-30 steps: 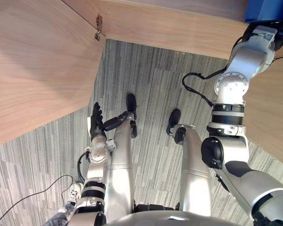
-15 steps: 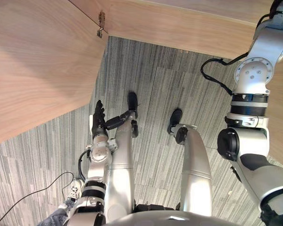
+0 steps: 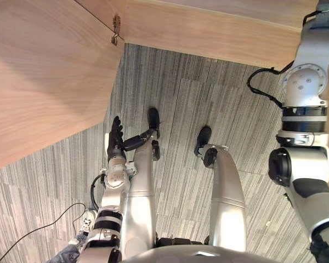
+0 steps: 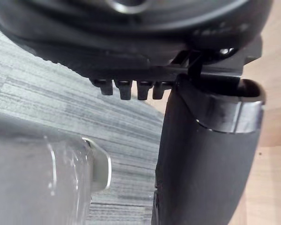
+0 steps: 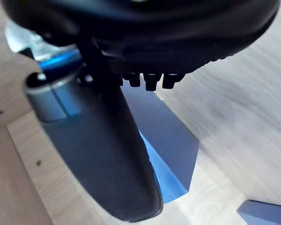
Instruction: Walk over to the cabinet, pick up the folder, carry it to the office cabinet, place the folder inside the office cabinet, then close the office cabinet door
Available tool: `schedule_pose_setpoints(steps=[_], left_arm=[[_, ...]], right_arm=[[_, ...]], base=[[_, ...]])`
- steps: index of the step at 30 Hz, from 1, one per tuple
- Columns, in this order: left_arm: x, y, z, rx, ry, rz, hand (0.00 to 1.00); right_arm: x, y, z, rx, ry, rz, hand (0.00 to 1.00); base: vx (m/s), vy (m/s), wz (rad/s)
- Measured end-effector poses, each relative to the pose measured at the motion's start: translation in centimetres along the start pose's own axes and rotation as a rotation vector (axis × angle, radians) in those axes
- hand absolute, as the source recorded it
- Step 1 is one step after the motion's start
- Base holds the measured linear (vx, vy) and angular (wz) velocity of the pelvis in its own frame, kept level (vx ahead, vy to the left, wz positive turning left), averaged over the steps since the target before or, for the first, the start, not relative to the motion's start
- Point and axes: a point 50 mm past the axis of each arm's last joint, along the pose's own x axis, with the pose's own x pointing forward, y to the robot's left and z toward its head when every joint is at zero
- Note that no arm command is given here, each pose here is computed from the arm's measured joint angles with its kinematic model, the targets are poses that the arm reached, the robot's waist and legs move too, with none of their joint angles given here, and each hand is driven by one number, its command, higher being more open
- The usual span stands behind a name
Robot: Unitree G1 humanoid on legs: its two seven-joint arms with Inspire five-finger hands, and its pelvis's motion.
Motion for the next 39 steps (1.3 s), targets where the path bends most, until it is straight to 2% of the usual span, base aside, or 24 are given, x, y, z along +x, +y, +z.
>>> schedule_pose_setpoints(steps=[7, 15, 20, 26, 32, 39], left_arm=[[-0.3, -0.1, -0.3, 0.013, 0.005, -0.031, 1.0], [-0.7, 0.5, -0.9, 0.059, 0.016, -0.059, 1.0], [-1.0, 1.1, -1.4, 0.081, 0.034, -0.055, 1.0], [-1.1, 1.5, -1.7, 0.107, 0.044, -0.06, 1.0], [-1.2, 2.0, -1.8, 0.123, 0.04, -0.064, 1.0], [-1.3, 2.0, -2.1, 0.135, 0.049, -0.089, 1.0]], right_arm=[[-0.4, -2.1, -0.1, -0.433, 0.073, 0.261, 1.0], [-2.4, -6.0, -1.1, -0.846, 0.264, 0.496, 1.0], [-3.4, -7.2, -1.5, -1.052, 0.312, 0.618, 1.0], [-3.7, -8.3, -1.1, -1.11, 0.349, 0.64, 1.0], [-4.6, -9.1, -1.7, -1.075, 0.431, 0.671, 1.0], [-6.7, -8.8, -2.0, -1.095, 0.564, 0.864, 1.0]], base=[[0.0, 0.001, -0.02], [0.02, 0.017, 0.0], [0.0, 0.0, 0.0], [0.0, 0.0, 0.0], [0.0, 0.0, -0.02], [0.01, -0.002, -0.01]])
